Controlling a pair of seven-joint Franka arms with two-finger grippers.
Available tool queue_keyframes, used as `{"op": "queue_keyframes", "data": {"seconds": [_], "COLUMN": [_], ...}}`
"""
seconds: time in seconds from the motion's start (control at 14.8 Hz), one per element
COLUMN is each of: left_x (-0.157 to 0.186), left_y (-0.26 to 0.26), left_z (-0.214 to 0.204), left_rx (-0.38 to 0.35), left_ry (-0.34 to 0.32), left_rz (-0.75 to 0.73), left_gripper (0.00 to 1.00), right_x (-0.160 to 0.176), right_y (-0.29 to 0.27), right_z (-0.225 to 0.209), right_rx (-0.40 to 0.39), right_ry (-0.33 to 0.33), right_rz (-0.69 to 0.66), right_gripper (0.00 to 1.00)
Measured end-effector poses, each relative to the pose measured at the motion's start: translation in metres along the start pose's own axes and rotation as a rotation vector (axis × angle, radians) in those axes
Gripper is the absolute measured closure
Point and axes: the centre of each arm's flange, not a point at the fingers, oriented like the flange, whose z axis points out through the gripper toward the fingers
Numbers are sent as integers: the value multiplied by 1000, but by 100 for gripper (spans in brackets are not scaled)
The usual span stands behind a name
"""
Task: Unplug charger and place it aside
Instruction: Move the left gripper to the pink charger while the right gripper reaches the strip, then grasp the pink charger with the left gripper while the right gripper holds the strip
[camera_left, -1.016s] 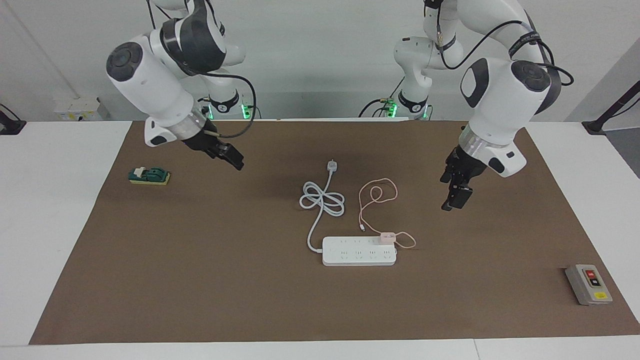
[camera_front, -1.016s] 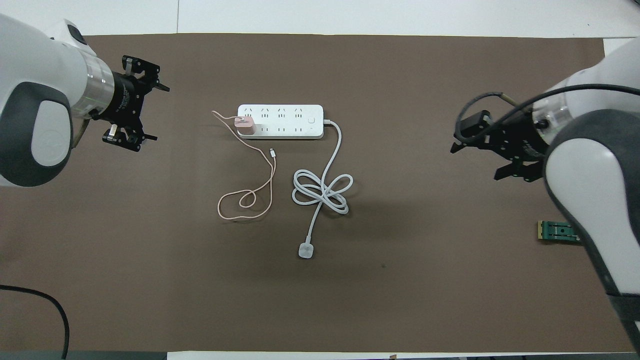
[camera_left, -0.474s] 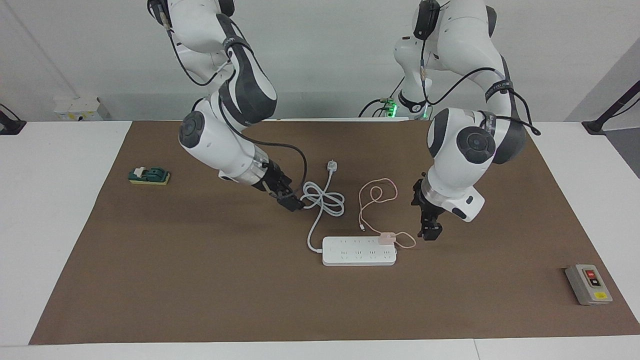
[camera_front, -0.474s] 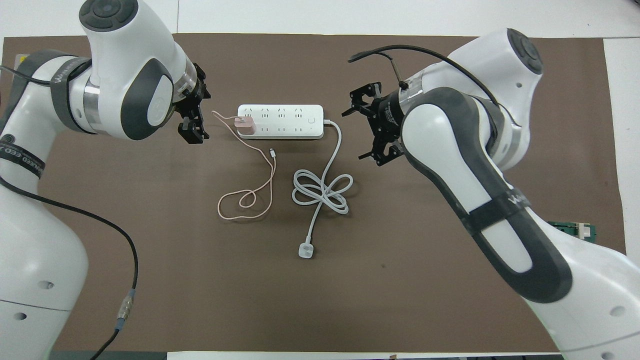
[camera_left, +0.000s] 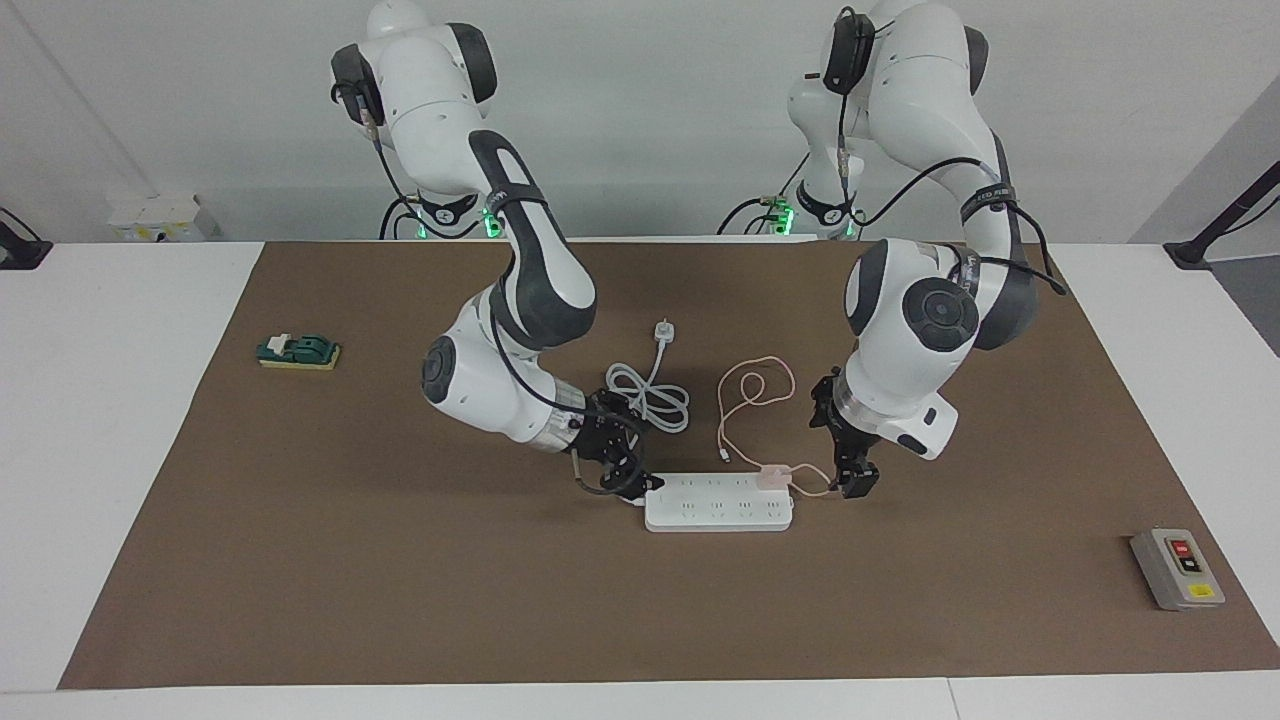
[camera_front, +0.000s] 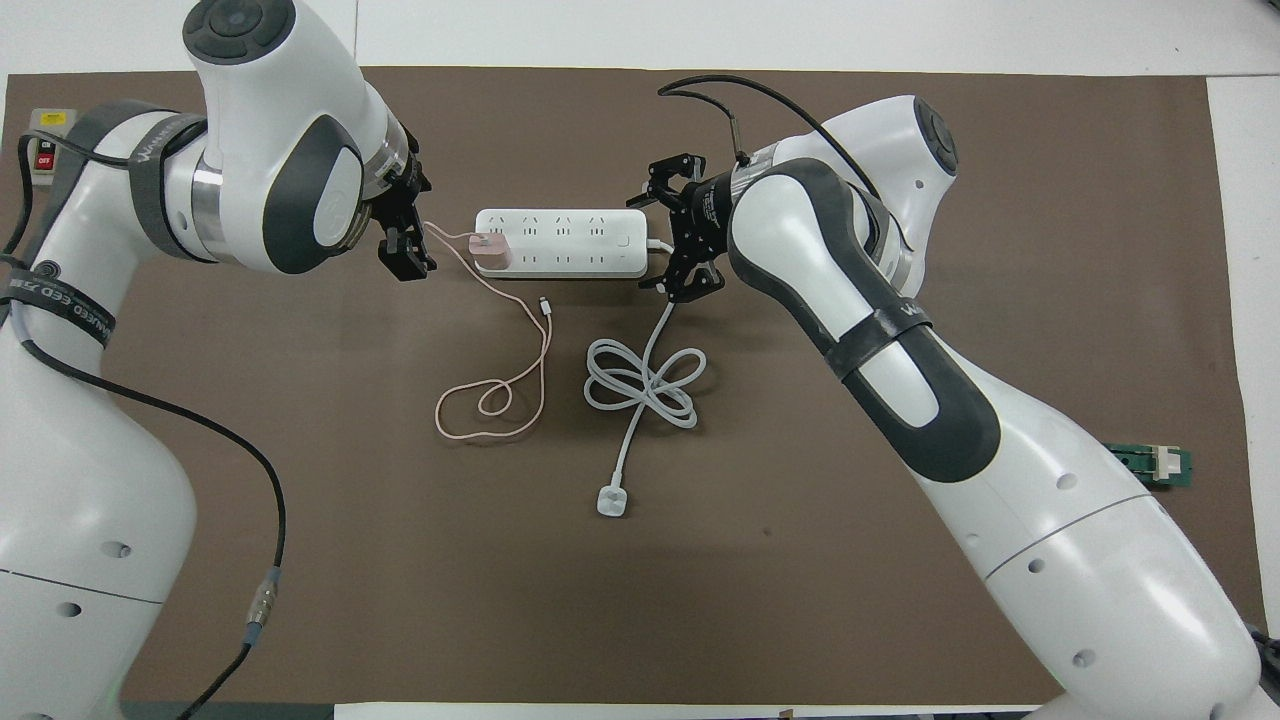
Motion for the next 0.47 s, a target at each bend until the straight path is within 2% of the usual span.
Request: {"op": "queue_keyframes", "data": {"seconds": [0.2, 0.47], "left_x": [-11, -32], "left_y": [1, -1], "left_z": [11, 39], "left_rx": [-12, -10], "left_ry": [-7, -4], "left_rz": [-13, 0], "left_gripper": [0, 0], "right_x": [20, 37], "right_y": [-14, -26], "right_z": [20, 35], "right_rx": [-34, -46], "right_ry": [-90, -113], "right_rz": [100, 114], "right_gripper": [0, 0]}}
